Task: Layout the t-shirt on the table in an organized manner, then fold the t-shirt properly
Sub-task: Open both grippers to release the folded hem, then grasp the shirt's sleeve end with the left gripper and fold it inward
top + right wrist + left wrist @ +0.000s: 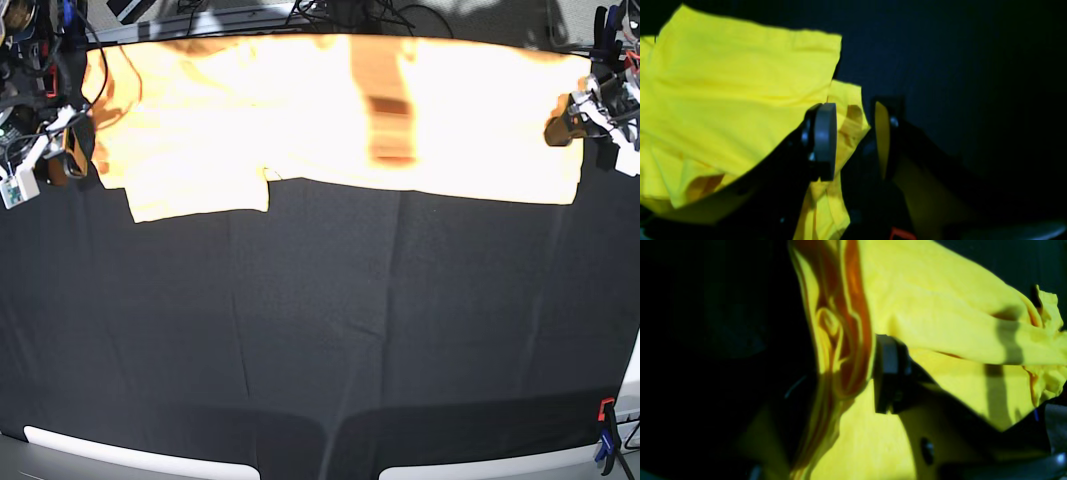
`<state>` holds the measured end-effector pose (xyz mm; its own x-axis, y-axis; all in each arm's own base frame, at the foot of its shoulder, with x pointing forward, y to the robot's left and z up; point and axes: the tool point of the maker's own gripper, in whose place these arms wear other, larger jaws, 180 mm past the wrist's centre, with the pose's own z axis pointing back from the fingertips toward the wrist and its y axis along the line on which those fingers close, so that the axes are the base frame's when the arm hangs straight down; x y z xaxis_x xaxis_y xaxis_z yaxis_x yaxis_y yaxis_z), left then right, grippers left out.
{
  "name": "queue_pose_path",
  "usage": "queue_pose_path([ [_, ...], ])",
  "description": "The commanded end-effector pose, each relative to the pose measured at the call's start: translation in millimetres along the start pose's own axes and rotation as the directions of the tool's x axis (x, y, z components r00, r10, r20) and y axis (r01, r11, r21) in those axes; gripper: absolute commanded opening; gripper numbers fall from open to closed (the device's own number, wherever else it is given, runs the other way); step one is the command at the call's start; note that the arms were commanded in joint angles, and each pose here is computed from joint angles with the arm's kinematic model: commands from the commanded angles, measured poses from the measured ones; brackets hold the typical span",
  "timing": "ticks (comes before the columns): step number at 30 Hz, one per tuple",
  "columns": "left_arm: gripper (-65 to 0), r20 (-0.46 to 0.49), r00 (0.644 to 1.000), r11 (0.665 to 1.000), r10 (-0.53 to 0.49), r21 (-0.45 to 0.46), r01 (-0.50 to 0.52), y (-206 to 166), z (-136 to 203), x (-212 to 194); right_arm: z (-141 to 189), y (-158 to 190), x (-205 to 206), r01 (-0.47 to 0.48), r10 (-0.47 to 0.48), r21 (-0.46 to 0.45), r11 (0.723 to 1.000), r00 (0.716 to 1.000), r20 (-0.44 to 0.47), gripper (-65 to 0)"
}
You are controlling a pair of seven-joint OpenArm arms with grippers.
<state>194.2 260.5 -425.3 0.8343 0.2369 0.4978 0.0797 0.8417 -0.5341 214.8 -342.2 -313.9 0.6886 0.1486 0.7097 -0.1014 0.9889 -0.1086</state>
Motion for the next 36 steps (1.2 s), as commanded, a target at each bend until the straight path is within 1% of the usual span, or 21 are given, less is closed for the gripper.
queue_pose_path([
  [1,-55.6,0.031,0.999,1.0,-0.019,0.005,0.019,2.2,5.8,10.7,3.9,-4.6,17.8,-0.015,0.016,-0.007,1.0,0.998,0.054,-45.7],
  [2,-62.6,0.06,0.998,1.0,-0.02,0.005,0.019,2.2,6.1,15.8,3.6,-4.7,19.1,-0.015,0.016,-0.008,1.0,0.998,0.058,-45.7],
  [3,-65.0,0.089,0.996,1.0,-0.02,0.006,0.02,2.2,6.5,21.2,3.7,-4.7,19.4,-0.015,0.015,-0.007,1.0,0.998,0.059,-45.7],
  [5,-65.0,0.132,0.991,1.0,-0.022,0.012,0.02,3.6,8.6,29.6,3.7,-4.0,19.8,-0.012,0.012,-0.004,1.0,0.998,0.061,-45.7],
  [7,-65.0,0.152,0.988,0.999,-0.029,0.034,0.025,9.1,13.6,37.0,3.8,-1.3,21.8,-0.001,0.0,0.011,1.0,0.997,0.074,-45.7],
  [9,-65.0,0.151,0.988,0.993,-0.038,0.117,0.02,26.4,21.8,43.4,4.3,2.8,25.9,0.015,-0.018,0.036,0.999,0.995,0.095,-45.7],
  [12,-65.0,0.188,0.982,0.97,-0.03,0.241,-0.017,54.0,41.3,57.7,4.9,7.3,30.1,0.032,-0.039,0.063,0.997,0.992,0.117,-45.7],
  [14,-65.0,0.222,0.974,0.958,-0.039,0.287,-0.027,65.1,55.0,67.3,4.9,7.2,30.2,0.032,-0.039,0.063,0.998,0.992,0.118,-45.7],
  [17,-65.0,0.269,0.961,0.946,-0.061,0.323,-0.031,71.1,72.8,80.0,4.9,7.2,30.1,0.032,-0.039,0.063,0.998,0.992,0.117,-45.7],
  [18,-65.0,0.268,0.961,0.942,-0.076,0.335,-0.019,70.5,76.6,82.8,4.9,7.2,30.2,0.032,-0.039,0.063,0.998,0.992,0.118,-45.7],
  [20,-65.0,0.218,0.971,0.94,-0.103,0.34,0.023,62.5,77.3,82.6,4.9,7.2,30.2,0.032,-0.039,0.063,0.998,0.992,0.118,-45.7],
  [22,-65.0,0.163,0.978,0.943,-0.128,0.326,0.069,46.8,74.4,81.8,4.9,7.2,30.2,0.032,-0.039,0.063,0.998,0.992,0.118,-45.7],
  [24,-65.0,0.15,0.98,0.949,-0.133,0.305,0.082,26.6,70.8,83.7,4.9,7.3,30.1,0.032,-0.04,0.063,0.997,0.992,0.118,-45.7],
  [26,-65.0,0.134,0.98,0.959,-0.145,0.261,0.106,-0.9,63.1,81.3,4.9,7.2,30.2,0.032,-0.039,0.063,0.998,0.992,0.118,-45.7],
  [28,-65.0,0.113,0.98,0.968,-0.166,0.206,0.141,-29.7,55.0,74.7,4.9,7.2,30.1,0.032,-0.039,0.063,0.998,0.992,0.118,-45.7],
  [30,-65.0,0.107,0.975,0.976,-0.192,0.124,0.179,-61.3,46.8,66.4,4.8,7.4,30.1,0.033,-0.04,0.063,0.997,0.992,0.118,-45.7],
  [33,-65.0,0.064,0.969,0.971,-0.237,0.032,0.235,-100.8,32.2,43.7,4.7,7.6,29.7,0.034,-0.041,0.064,0.997,0.992,0.117,-45.7],
  [36,-65.0,0.066,0.964,0.963,-0.258,-0.062,0.262,-138.0,16.6,30.8,4.7,7.6,29.8,0.034,-0.042,0.064,0.997,0.992,0.118,-45.7],
])
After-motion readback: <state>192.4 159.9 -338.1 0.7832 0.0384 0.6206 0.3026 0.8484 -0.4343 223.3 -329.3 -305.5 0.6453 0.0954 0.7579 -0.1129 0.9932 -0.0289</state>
